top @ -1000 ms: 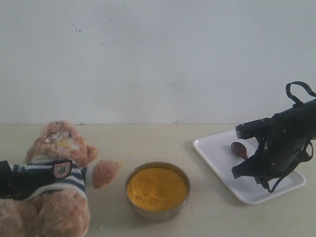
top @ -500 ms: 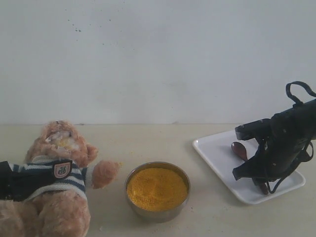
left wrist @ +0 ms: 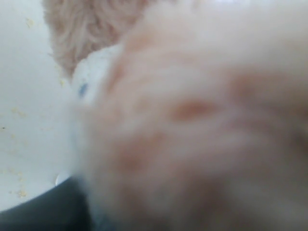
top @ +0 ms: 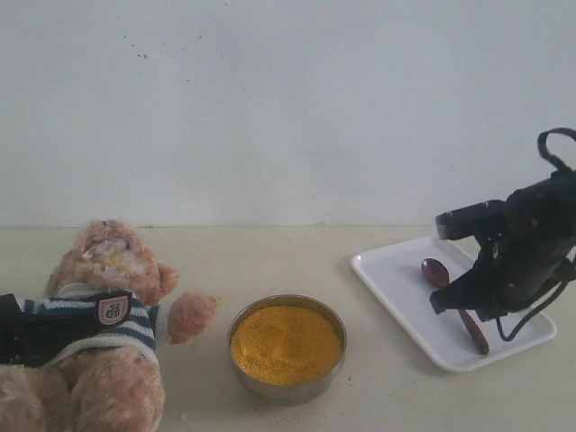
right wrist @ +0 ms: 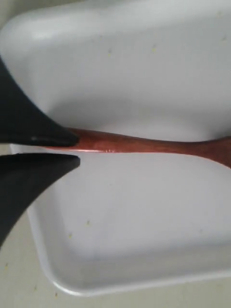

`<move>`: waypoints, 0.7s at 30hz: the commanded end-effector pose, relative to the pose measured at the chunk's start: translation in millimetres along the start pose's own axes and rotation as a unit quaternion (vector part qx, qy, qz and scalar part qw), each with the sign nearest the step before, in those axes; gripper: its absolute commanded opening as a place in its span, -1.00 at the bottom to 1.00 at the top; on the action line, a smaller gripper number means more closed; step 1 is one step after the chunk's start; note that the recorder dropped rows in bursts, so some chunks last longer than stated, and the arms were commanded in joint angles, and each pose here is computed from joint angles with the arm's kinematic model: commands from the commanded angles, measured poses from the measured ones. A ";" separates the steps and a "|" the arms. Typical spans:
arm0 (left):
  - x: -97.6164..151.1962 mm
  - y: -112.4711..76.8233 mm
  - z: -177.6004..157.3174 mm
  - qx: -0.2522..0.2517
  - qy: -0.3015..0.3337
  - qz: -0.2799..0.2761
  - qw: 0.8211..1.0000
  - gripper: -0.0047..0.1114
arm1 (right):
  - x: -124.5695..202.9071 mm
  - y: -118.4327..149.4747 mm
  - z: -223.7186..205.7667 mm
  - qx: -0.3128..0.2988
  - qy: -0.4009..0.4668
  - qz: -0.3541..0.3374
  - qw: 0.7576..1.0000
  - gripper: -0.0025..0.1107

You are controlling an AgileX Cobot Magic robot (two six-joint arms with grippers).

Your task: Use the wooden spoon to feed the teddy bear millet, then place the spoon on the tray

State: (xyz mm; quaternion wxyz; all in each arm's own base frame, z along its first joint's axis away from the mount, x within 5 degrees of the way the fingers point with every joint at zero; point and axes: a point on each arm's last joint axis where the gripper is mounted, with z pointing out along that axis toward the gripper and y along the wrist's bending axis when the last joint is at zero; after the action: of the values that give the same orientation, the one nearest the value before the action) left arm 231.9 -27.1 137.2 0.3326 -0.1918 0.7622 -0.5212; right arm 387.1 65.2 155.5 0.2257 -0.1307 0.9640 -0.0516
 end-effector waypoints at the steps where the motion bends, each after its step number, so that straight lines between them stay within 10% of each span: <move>1: -2.6 -4.0 -0.4 0.017 -0.011 0.002 1.000 -0.85 | -4.8 -8.2 -44.6 0.005 -0.050 0.013 0.999 -0.96; 21: -0.4 -4.2 -0.4 0.018 0.001 0.008 1.000 -0.85 | 101.7 1.7 -151.5 -0.063 -0.300 0.123 0.944 -0.96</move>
State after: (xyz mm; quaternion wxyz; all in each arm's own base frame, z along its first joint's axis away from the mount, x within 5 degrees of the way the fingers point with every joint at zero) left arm 231.2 -27.7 137.0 0.3299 -0.1874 0.7640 -0.5218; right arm 248.2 48.0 240.6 0.4640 -0.0701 0.8819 0.0462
